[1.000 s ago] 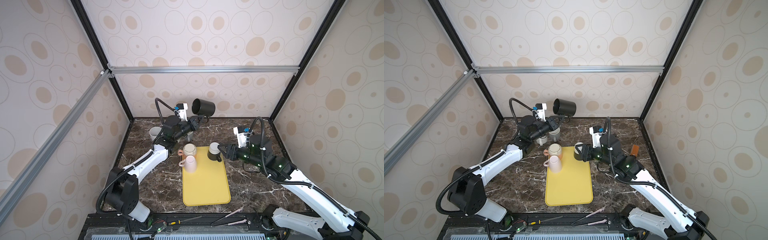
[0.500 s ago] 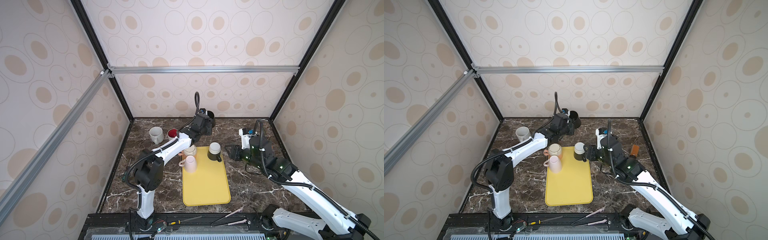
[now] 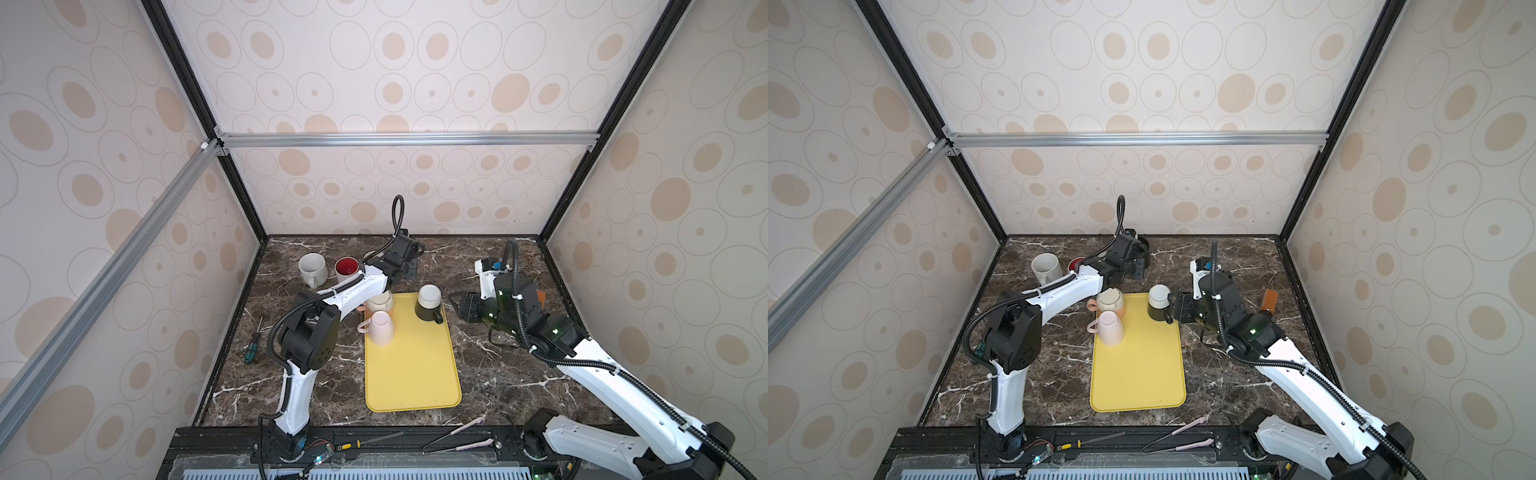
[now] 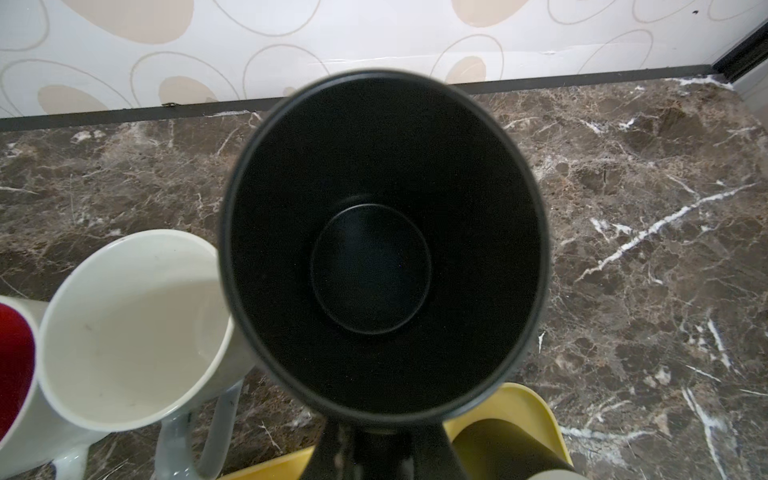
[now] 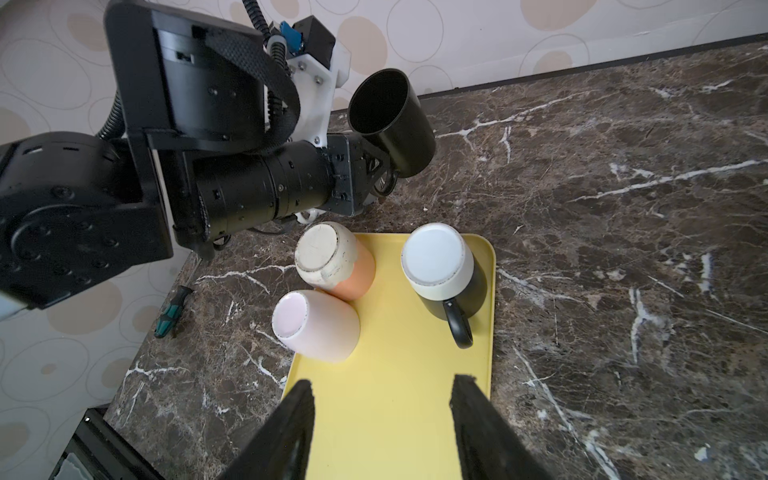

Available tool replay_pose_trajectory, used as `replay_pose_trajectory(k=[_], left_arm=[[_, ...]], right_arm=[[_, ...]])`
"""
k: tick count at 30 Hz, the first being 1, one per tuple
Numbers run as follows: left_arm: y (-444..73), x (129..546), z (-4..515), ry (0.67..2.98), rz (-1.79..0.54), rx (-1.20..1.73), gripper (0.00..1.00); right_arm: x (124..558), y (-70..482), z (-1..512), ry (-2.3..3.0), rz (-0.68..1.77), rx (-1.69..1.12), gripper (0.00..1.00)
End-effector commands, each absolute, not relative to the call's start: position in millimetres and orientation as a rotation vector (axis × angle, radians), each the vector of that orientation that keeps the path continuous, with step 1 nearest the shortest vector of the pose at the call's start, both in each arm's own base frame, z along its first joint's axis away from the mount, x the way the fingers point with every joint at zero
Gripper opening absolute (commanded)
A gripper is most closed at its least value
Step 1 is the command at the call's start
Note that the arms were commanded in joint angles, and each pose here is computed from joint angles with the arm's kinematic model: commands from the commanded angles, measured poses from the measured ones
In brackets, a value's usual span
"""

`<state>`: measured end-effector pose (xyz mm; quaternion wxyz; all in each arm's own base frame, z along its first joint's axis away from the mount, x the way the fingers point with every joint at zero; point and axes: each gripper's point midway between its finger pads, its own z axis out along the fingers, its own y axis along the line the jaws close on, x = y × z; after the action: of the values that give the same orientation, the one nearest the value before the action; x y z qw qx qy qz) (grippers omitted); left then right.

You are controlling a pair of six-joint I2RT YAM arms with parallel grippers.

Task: Turn the mug right side up
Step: 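Lower the black mug upright onto the table beside the grey mug with left gripper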

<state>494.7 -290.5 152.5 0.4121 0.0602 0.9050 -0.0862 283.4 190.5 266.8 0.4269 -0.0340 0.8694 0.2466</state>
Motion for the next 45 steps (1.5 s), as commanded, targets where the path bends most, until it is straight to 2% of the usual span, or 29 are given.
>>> replay_pose_trajectory(k=[1, 23, 45], left_arm=[[-298, 520, 195, 2.137, -0.295, 0.097, 0.00], [-286, 526, 132, 2.245, -0.313, 0.023, 0.00], [-283, 521, 101, 2.312, -0.282, 0.009, 0.00]], right_arm=[[284, 192, 260, 2.188, 0.628, -0.095, 0.56], [283, 195, 243, 2.237, 0.651, -0.105, 0.56], [280, 192, 231, 2.262, 0.642, -0.115, 0.56]])
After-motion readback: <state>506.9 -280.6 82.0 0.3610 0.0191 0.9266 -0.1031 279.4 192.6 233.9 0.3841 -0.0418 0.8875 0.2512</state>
